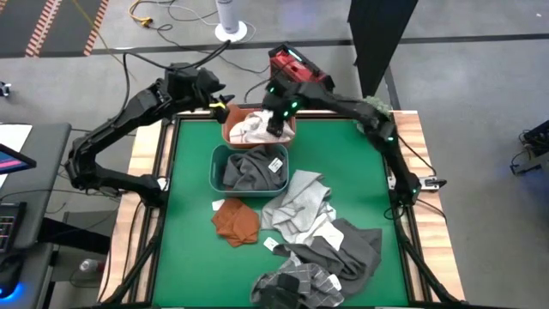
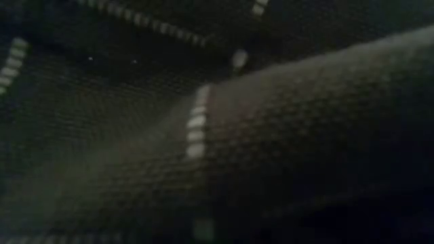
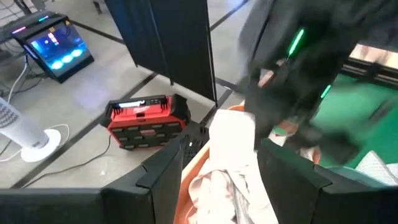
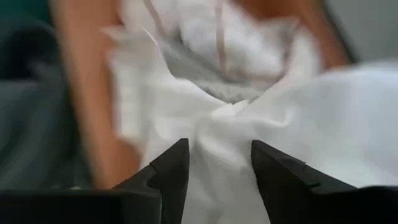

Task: Sort towels by color in basket
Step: Put the white towel into the orange bin

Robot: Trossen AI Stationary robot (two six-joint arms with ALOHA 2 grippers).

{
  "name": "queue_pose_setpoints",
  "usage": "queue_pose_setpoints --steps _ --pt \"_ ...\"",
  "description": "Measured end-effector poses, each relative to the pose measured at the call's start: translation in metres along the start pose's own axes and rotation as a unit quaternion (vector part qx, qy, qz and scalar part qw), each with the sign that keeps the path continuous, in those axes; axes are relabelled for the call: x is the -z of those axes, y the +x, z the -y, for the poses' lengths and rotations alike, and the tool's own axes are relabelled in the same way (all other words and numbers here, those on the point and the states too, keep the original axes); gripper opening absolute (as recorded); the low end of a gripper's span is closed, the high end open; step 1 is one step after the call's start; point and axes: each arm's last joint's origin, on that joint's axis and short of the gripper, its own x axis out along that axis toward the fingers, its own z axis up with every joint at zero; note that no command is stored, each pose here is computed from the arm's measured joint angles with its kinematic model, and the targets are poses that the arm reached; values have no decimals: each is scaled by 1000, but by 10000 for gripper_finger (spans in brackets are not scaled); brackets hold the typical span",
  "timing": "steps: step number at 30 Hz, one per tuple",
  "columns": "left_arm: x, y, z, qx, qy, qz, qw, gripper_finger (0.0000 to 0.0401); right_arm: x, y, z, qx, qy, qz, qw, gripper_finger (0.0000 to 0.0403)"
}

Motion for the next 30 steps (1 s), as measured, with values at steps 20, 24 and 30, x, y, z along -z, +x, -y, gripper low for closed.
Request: queue_pose_setpoints --steps 20,24,30 --pt "-1 -1 -1 -2 6 5 1000 196 15 69 36 34 45 -16 998 153" --pt "-1 -1 -1 -3 14 6 1000 196 18 74 26 39 10 -41 998 141" --pt "-2 -1 -2 -4 18 9 1000 196 5 39 21 45 24 0 999 133"
